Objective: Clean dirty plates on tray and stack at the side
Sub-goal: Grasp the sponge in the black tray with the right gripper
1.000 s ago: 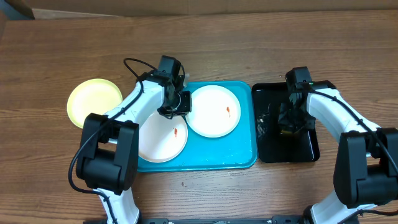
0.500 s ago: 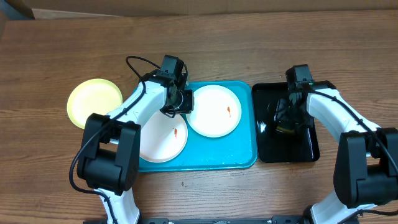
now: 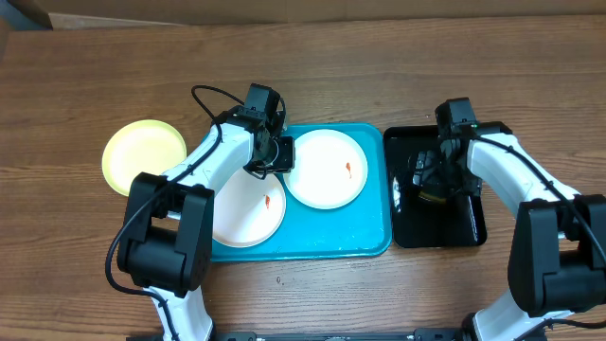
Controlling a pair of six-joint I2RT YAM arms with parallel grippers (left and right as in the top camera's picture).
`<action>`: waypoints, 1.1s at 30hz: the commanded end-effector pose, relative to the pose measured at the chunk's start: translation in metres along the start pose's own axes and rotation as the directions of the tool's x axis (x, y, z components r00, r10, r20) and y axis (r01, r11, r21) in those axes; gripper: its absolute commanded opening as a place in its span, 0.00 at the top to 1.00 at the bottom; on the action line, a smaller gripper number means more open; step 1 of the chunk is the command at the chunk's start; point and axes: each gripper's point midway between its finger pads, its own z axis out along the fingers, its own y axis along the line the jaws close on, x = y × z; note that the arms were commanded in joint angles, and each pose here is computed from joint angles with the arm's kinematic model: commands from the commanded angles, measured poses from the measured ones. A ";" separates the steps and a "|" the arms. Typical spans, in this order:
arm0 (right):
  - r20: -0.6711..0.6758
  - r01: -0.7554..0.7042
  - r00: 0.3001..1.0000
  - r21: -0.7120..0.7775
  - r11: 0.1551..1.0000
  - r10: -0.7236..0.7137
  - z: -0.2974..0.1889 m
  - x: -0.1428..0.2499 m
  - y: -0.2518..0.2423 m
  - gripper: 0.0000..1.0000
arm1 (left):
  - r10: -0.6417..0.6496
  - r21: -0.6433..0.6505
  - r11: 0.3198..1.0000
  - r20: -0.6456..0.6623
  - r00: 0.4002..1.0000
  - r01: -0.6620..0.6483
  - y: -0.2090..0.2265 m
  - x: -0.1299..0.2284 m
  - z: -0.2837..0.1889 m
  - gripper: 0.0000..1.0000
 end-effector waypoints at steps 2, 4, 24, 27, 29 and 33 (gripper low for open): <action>0.057 -0.004 0.998 -0.041 0.999 0.006 -0.018 -0.018 0.009 0.14 | 0.010 -0.010 1.000 -0.008 1.000 -0.010 0.000 0.002 0.004 0.73; 0.055 -0.010 0.998 -0.041 0.999 0.013 -0.017 -0.018 0.009 0.12 | 0.009 -0.010 1.000 -0.008 1.000 -0.009 0.000 0.002 0.004 0.74; -0.039 -0.118 0.993 -0.231 0.966 0.112 -0.062 -0.025 0.020 0.00 | 0.010 -0.010 1.000 -0.007 1.000 -0.010 0.000 0.002 0.004 0.73; -0.041 -0.175 0.985 -0.222 0.959 0.170 -0.065 -0.028 0.009 0.00 | 0.010 -0.010 1.000 -0.006 1.000 -0.010 0.000 0.002 0.004 0.73; -0.049 -0.227 0.974 -0.210 0.951 0.222 -0.060 -0.029 0.004 0.00 | 0.010 -0.010 1.000 -0.007 1.000 -0.010 0.000 0.002 0.004 0.73; -0.055 -0.312 0.950 -0.210 0.926 0.308 -0.041 -0.026 0.006 0.04 | 0.010 -0.010 1.000 -0.006 1.000 -0.010 0.000 0.002 0.004 0.73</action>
